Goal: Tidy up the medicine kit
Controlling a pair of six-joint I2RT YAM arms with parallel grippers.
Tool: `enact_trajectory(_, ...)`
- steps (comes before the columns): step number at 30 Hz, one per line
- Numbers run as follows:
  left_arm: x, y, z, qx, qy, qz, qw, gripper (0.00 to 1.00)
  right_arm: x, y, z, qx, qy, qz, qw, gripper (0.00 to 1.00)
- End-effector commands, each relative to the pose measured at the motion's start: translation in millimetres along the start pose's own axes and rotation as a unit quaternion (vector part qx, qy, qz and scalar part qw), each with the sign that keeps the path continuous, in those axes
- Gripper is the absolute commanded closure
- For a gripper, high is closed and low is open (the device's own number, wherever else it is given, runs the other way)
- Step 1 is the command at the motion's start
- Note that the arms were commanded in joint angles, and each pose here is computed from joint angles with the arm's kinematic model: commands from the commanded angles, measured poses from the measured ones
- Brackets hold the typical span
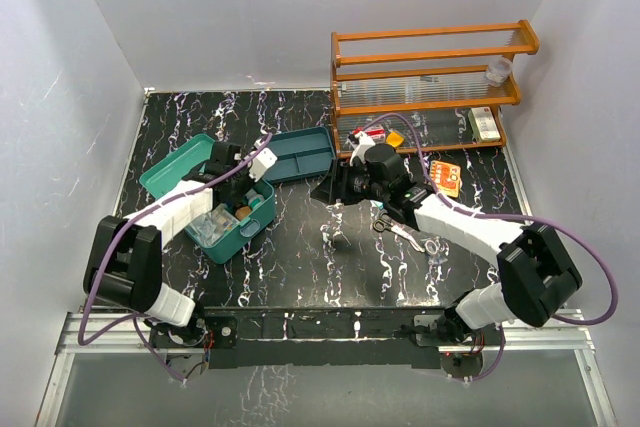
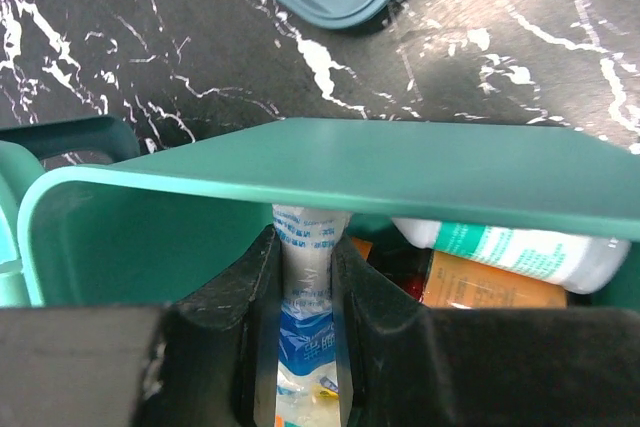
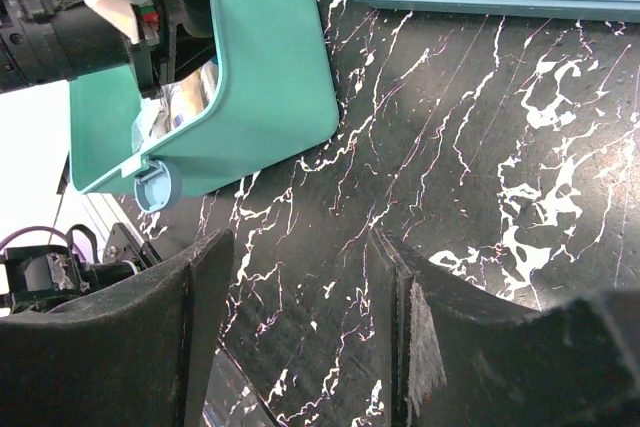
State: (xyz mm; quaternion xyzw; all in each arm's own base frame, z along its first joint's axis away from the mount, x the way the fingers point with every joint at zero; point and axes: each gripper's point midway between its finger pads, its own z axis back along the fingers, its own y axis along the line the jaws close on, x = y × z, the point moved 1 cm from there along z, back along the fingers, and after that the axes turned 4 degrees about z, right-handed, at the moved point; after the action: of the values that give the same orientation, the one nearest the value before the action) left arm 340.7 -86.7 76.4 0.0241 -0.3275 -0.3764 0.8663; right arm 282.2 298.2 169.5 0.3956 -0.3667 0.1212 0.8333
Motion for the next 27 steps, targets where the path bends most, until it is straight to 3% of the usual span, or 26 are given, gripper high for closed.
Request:
enact_trajectory(1, -10.5, 18.3, 0.9, 0.046, 0.036, -0.008, 0.998, 0.92, 26.4, 13.2, -1.0, 0.021, -0.032, 0.012, 0.999, 0.47)
enact_trajectory(7, -9.0, 21.6, -2.4, 0.055, 0.036, -0.002, 0.998, 0.86, 24.7, 11.3, -6.3, 0.022, -0.024, 0.007, 0.999, 0.47)
enact_trajectory(14, -5.2, 13.9, -6.1, 0.040, 0.014, 0.013, 0.999, 0.63, 23.2, 11.7, -12.3, 0.028, -0.014, 0.005, 0.999, 0.47)
enact_trajectory(18, 5.4, 13.7, 3.8, 0.036, -0.007, 0.020, 0.999, 0.56, 20.9, 12.6, -15.3, 0.034, -0.007, 0.002, 0.999, 0.47)
enact_trajectory(23, 15.5, 17.2, 16.5, 0.040, -0.023, 0.025, 0.999, 0.57, 20.4, 13.3, -14.9, 0.037, -0.006, 0.000, 0.999, 0.47)
enact_trajectory(27, 13.5, 19.2, 21.5, 0.046, -0.017, 0.024, 0.999, 0.71, 18.6, 12.7, -13.4, 0.036, -0.006, -0.001, 0.999, 0.47)
